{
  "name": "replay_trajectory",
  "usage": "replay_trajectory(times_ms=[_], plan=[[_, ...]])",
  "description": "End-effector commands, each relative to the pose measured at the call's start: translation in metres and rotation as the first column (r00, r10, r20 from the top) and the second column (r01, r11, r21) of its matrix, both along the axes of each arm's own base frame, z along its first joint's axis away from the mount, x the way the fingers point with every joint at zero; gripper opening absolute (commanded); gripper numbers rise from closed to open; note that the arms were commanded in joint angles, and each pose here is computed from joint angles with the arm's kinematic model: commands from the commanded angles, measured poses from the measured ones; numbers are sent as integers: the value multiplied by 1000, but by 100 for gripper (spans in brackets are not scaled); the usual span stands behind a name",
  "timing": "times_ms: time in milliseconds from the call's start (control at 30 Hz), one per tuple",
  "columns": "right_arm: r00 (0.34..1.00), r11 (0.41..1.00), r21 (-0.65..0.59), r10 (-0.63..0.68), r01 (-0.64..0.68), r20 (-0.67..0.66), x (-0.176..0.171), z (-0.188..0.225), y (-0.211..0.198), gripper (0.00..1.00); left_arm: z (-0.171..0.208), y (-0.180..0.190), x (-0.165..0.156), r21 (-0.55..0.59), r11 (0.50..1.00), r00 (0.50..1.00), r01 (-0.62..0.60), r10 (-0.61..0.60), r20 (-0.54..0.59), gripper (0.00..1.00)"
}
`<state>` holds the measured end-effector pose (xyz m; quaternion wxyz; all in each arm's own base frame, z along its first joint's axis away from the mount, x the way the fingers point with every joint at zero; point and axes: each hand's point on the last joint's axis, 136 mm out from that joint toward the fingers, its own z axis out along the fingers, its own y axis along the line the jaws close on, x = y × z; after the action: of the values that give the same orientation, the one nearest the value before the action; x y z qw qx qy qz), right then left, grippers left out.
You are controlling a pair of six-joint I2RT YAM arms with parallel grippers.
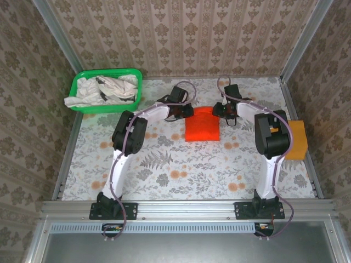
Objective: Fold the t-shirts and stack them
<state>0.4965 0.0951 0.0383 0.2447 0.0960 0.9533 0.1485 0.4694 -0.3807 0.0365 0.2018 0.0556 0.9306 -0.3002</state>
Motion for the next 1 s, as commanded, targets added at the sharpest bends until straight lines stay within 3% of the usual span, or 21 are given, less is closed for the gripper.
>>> replay_trajectory(times_ms=[0, 100, 233, 367, 567, 667, 967], plan=[[999, 999, 12, -33, 33, -5, 8, 6, -7, 35, 7, -1, -1, -5, 1000, 999, 20, -20, -33, 18], [999, 1000, 23, -20, 19, 45, 5, 24, -8, 39, 21, -6, -2, -21, 999, 999, 35, -35, -3, 24], [992, 999, 36, -10, 5, 124, -13, 51, -11, 71, 56, -11, -6, -62, 996, 996, 60, -56, 65, 45], [989, 999, 49, -17, 10, 145, -38, 64, -19, 89, 103, -10, -15, -95, 993, 985, 71, -55, 164, 66], [995, 981, 181, 54, -70, 89, -62, 58, 0, 92, 113, 15, -36, -70, 997, 981, 22, -8, 194, 84], [996, 966, 246, 62, -77, 69, -61, 51, 10, 90, 91, 23, -49, -38, 999, 989, 13, -7, 150, 83], [997, 939, 336, 78, -71, -8, -54, 18, 27, 83, 18, 14, -74, -5, 1000, 1000, 10, -10, -12, 62]])
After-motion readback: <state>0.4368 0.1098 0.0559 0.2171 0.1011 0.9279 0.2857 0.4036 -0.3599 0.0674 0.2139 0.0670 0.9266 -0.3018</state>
